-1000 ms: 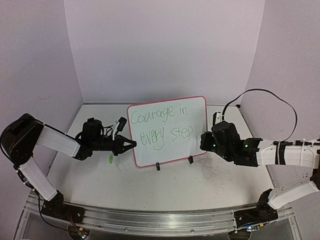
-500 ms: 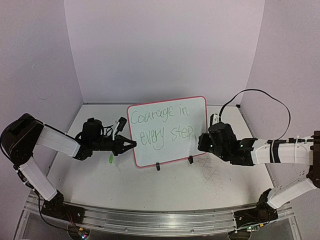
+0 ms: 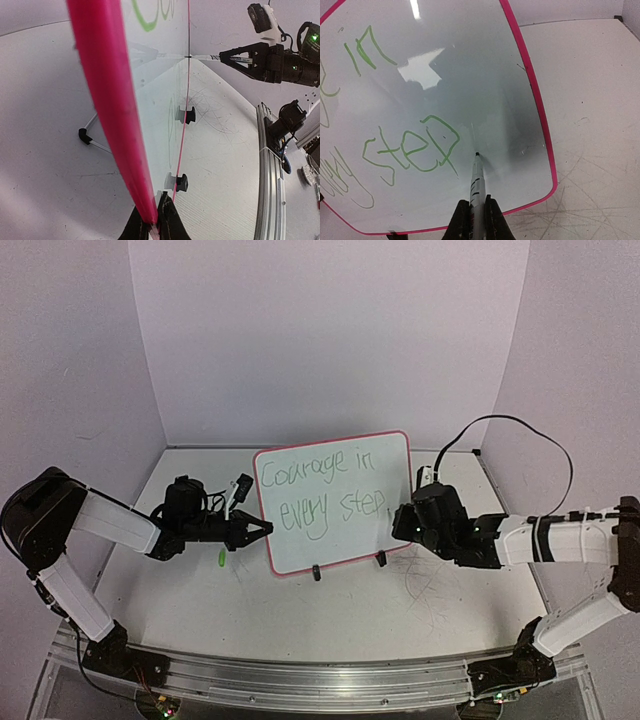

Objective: Write a sentence on the whiteboard
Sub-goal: Write a sentence on the whiteboard, then place the whiteboard at the center of the board, then pick up the pen cap from the corner of the board, then insert the whiteboard marker without the cap into the pen cap, then pass from the right arm to the left

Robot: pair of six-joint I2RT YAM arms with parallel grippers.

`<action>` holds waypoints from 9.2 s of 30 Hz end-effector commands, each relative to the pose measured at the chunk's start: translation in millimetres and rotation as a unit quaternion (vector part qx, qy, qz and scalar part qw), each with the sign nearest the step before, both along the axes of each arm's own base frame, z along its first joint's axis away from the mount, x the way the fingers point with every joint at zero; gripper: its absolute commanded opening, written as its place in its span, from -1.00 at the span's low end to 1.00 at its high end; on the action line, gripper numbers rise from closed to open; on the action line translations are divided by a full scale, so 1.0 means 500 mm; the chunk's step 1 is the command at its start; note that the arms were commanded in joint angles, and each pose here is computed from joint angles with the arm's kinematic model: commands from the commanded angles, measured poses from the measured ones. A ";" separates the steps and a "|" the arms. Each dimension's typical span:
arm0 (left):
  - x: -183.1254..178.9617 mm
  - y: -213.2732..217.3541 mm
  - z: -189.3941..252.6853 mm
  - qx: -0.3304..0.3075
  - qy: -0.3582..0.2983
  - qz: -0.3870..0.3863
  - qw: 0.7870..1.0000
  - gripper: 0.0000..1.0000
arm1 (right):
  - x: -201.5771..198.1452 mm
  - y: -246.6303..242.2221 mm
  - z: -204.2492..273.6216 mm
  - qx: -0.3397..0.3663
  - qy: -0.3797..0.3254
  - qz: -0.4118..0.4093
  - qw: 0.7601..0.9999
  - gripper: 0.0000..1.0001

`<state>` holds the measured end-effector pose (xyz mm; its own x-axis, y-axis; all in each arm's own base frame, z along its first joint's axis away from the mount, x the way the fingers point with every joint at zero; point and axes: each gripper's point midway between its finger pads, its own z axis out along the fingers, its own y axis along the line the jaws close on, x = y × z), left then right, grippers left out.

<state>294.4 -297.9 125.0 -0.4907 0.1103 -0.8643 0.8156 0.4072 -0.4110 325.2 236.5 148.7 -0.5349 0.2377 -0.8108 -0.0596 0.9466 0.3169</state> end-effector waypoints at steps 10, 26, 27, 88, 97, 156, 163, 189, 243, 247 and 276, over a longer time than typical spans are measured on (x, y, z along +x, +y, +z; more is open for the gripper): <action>0.056 0.021 0.026 0.019 -0.059 0.060 0.996 -1.00 | -0.011 0.000 0.090 0.042 -0.021 0.015 0.999 -1.00; 0.074 0.032 -0.005 0.042 -0.039 0.087 0.995 -0.98 | -0.096 -0.129 0.195 0.048 -0.081 -0.009 0.995 -1.00; 0.073 0.034 -0.006 0.046 -0.041 0.087 0.994 -0.97 | -0.095 -0.130 0.198 0.045 -0.084 -0.010 0.995 -1.00; 0.060 0.227 -0.198 0.300 0.266 0.340 0.851 -0.17 | -0.104 -0.059 0.182 0.013 -0.098 0.106 0.989 -1.00; 0.004 0.239 -0.246 0.338 0.276 0.349 0.829 -0.46 | -0.106 -0.055 0.177 0.008 -0.095 0.112 0.989 -1.00; 0.001 0.187 0.549 -0.583 0.207 0.204 0.759 -1.00 | -0.147 0.524 0.522 0.137 -0.315 0.323 0.882 -1.00; -0.001 0.183 0.548 -0.583 0.206 0.200 0.760 -1.00 | -0.144 0.535 0.523 0.139 -0.312 0.327 0.881 -1.00; 0.000 0.179 0.542 -0.586 0.206 0.197 0.759 -1.00 | -0.155 0.555 0.509 0.138 -0.305 0.337 0.880 -1.00; -0.090 0.040 0.544 -0.474 0.090 0.097 0.871 -1.00 | -0.050 0.598 0.555 0.189 -0.324 0.212 0.902 -1.00; -0.096 0.033 0.539 -0.470 0.088 0.095 0.873 -1.00 | -0.051 0.605 0.550 0.168 -0.335 0.221 0.900 -1.00; -0.217 -0.059 0.625 -0.398 0.014 -0.121 0.909 0.99 | -0.210 0.314 0.523 0.175 -0.347 0.448 0.805 -1.00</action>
<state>221.0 -323.4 402.7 -0.6259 -0.4996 -0.5989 0.7336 -0.1164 -0.6695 237.2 384.4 415.7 -0.0353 0.3040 -0.9520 -0.9072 0.3899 0.1581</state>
